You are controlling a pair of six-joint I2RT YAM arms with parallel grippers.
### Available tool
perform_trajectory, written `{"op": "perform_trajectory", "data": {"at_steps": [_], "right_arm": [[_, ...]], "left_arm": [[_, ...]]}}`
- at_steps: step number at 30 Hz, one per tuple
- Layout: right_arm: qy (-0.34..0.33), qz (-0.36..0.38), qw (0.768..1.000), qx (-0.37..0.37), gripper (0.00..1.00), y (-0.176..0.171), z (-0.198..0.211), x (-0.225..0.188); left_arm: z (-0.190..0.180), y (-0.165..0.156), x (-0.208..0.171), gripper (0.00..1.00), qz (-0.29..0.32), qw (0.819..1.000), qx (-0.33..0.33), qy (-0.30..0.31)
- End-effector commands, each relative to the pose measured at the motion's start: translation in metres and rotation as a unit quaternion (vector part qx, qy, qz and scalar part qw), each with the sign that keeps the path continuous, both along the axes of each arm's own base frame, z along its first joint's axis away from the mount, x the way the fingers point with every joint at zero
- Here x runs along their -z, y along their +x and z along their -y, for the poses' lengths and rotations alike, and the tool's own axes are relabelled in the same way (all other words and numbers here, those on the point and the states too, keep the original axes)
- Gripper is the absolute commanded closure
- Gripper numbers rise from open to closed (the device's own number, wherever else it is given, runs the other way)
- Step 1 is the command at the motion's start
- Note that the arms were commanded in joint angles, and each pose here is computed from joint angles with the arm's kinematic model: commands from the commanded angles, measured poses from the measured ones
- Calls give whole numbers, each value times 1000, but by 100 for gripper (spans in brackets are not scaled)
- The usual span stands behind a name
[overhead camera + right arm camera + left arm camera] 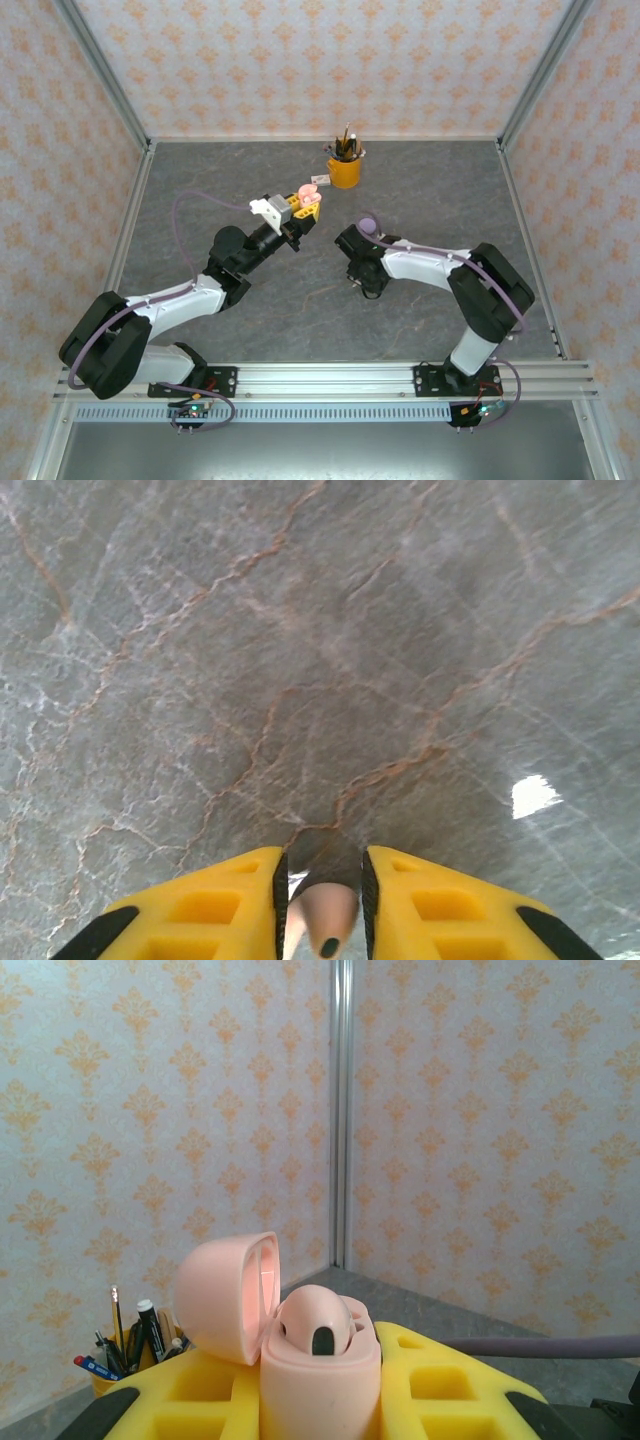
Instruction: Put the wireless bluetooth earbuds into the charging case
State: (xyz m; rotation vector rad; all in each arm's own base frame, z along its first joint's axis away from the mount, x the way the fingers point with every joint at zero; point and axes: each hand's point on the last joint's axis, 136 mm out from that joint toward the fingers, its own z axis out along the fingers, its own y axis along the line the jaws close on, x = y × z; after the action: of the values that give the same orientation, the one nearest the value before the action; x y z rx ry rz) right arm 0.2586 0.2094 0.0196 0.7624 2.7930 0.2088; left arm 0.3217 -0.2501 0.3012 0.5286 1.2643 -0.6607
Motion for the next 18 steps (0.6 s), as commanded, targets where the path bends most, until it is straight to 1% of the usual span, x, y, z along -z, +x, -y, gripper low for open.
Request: {"op": "perform_trajectory", "data": {"at_steps": [1, 8, 11, 14, 16, 18], "right_arm": [[8, -7, 999, -39, 74, 3, -13, 0], [-5, -40, 988, -148, 76, -4, -24, 6], [-13, -40, 976, -216, 77, -1, -31, 3], [-44, -37, 960, -275, 77, 4, -29, -1], [-58, -36, 953, -295, 73, 7, -28, -4], [-63, -26, 953, -294, 66, 10, -27, -13]], "left_arm": [[-10, -3, -16, 100, 26, 999, -12, -20], [-11, -4, -16, 100, 27, 999, -14, -19], [-12, -4, -16, 100, 27, 999, -14, -21], [-11, -5, -16, 100, 26, 999, -12, -23], [-12, -5, -17, 100, 26, 999, -13, -25], [-12, -5, -18, 100, 27, 999, -13, -26]]}}
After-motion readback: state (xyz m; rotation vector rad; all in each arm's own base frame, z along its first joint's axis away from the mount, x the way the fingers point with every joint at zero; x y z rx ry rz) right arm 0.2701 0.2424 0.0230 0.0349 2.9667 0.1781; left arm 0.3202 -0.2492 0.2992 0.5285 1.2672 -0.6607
